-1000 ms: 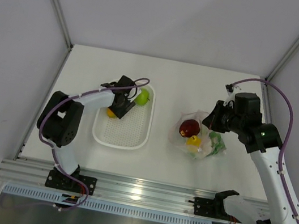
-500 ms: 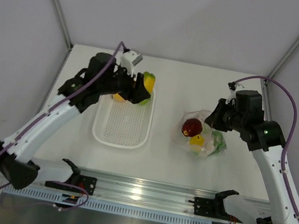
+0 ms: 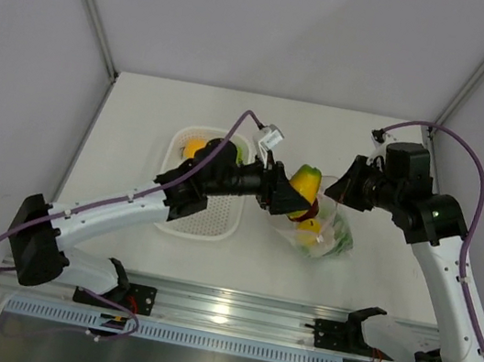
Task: Place the food in the zip-top bag and seal the zipper
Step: Place the fake fruit in the zipper food storage bag.
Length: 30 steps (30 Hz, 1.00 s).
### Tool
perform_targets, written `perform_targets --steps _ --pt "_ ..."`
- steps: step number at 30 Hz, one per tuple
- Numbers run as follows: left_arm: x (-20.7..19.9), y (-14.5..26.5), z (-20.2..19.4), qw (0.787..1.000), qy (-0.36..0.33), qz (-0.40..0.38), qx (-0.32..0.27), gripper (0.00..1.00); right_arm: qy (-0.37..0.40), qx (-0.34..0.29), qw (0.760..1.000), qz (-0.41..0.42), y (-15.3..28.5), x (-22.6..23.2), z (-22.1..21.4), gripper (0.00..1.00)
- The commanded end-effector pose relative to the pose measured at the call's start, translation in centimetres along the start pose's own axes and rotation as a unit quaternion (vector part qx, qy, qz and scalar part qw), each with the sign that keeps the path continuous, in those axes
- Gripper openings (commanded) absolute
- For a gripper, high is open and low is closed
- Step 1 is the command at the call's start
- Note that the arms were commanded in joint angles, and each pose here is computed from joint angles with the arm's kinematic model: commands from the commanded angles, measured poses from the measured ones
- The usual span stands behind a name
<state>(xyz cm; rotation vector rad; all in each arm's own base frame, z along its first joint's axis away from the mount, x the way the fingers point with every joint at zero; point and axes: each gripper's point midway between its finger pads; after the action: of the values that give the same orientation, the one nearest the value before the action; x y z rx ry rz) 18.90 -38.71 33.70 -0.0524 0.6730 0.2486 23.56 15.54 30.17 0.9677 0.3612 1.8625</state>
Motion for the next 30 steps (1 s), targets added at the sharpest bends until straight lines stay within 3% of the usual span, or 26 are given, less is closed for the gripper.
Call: perform_targets --steps 1,3,6,11,17,21,25,30 --pt "-3.5 -1.3 2.7 0.996 0.019 -0.024 -0.084 0.01 -0.009 -0.035 0.998 0.052 1.4 2.7 1.8 0.00" --pt "-2.3 -1.8 4.0 0.988 0.004 0.013 -0.152 0.01 -0.016 -0.032 0.997 0.066 1.3 3.2 1.8 0.00" --pt "-0.9 -2.9 4.0 0.983 0.001 0.052 -0.179 0.01 -0.021 -0.033 0.996 0.085 1.7 4.0 2.0 0.00" --pt "0.5 -4.5 2.2 0.981 0.024 0.092 -0.169 0.01 -0.034 -0.044 0.994 0.097 2.5 4.8 2.6 0.00" --pt "3.1 -4.3 0.3 0.965 0.070 0.167 -0.189 0.01 -0.059 -0.058 0.991 0.102 2.5 5.0 3.1 0.00" --pt "3.4 -4.9 -1.1 0.968 0.075 0.176 -0.161 0.04 -0.067 -0.062 0.990 0.106 2.3 5.2 3.4 0.00" --pt "4.7 -5.0 -3.1 0.963 0.071 0.215 -0.146 0.09 -0.079 -0.073 0.989 0.106 2.3 5.3 4.1 0.00" --pt "4.6 -5.5 -4.9 0.967 0.048 0.203 -0.145 0.22 -0.087 -0.084 0.986 0.112 2.7 5.7 5.0 0.00"
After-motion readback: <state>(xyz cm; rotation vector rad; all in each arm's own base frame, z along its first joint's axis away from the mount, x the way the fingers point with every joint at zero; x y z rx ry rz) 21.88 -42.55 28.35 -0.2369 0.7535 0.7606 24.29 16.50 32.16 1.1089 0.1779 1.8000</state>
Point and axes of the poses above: each gripper's point midway between its finger pads, its own y axis back along the fingers, its own x axis along the line the jaws close on, z = x × y, and after that the axes turned 3 degrees about y, right-handed
